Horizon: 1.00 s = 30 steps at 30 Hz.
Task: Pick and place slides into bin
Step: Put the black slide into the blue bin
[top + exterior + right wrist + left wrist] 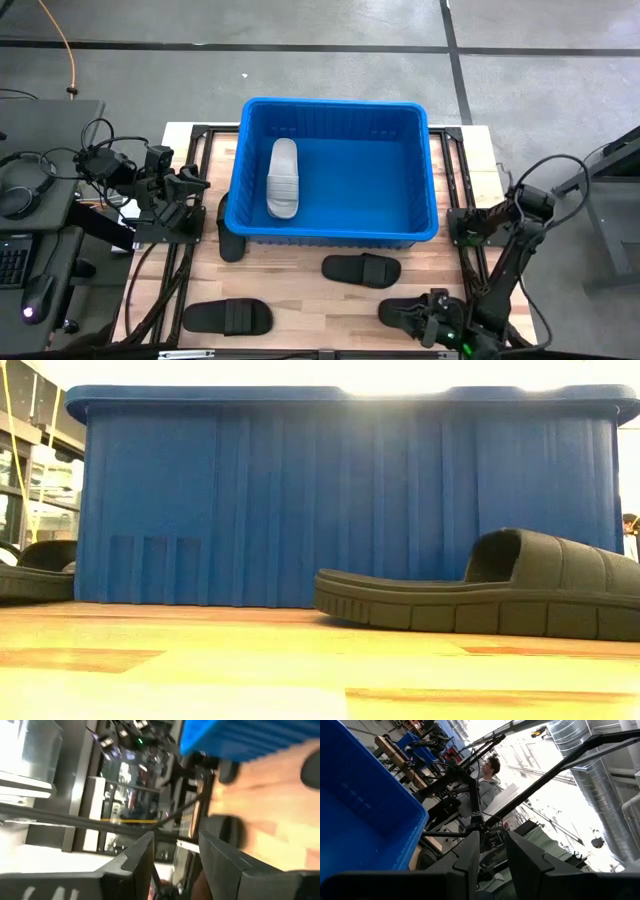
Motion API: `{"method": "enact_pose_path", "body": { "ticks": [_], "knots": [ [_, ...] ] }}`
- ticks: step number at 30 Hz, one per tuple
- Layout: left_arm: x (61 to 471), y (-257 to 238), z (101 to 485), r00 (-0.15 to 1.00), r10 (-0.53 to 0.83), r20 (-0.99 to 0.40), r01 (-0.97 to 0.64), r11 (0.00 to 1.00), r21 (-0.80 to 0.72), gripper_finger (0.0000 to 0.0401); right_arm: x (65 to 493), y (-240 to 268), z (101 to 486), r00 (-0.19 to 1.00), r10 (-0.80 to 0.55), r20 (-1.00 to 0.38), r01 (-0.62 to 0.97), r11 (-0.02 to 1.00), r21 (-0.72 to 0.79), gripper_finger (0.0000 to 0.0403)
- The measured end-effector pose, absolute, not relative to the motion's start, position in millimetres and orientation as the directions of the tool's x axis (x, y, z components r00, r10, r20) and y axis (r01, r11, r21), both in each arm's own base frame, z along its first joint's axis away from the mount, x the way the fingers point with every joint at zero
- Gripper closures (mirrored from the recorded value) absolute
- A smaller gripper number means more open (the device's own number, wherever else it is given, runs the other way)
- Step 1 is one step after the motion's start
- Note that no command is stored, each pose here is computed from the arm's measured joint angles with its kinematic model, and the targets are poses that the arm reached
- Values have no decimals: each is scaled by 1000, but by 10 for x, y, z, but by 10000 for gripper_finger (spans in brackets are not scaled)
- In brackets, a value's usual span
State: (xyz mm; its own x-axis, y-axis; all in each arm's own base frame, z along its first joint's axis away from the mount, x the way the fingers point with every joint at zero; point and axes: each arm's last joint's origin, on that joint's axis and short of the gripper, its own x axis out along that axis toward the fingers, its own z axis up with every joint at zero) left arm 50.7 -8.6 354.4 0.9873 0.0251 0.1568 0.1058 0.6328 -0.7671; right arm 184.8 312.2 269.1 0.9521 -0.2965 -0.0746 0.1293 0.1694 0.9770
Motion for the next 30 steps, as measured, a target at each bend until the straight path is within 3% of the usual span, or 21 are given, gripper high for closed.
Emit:
{"method": "enact_pose_path", "body": {
  "ticks": [9,17,26,30],
  "knots": [
    [507,-86,3544,987,24,157,107,632,-767,313,1738,3003,2264,932,-256,-257,300,149,942,257],
    [507,-78,3544,986,53,156,89,627,-774,313,1775,2884,2207,909,-313,-274,358,254,898,258],
    [512,-75,3551,985,70,160,85,609,-789,313,1880,2815,1934,869,-389,-304,417,249,874,262],
    [511,-75,3556,984,70,164,90,599,-796,313,1843,2882,1791,848,-350,-398,489,229,841,263]
  ]
}}
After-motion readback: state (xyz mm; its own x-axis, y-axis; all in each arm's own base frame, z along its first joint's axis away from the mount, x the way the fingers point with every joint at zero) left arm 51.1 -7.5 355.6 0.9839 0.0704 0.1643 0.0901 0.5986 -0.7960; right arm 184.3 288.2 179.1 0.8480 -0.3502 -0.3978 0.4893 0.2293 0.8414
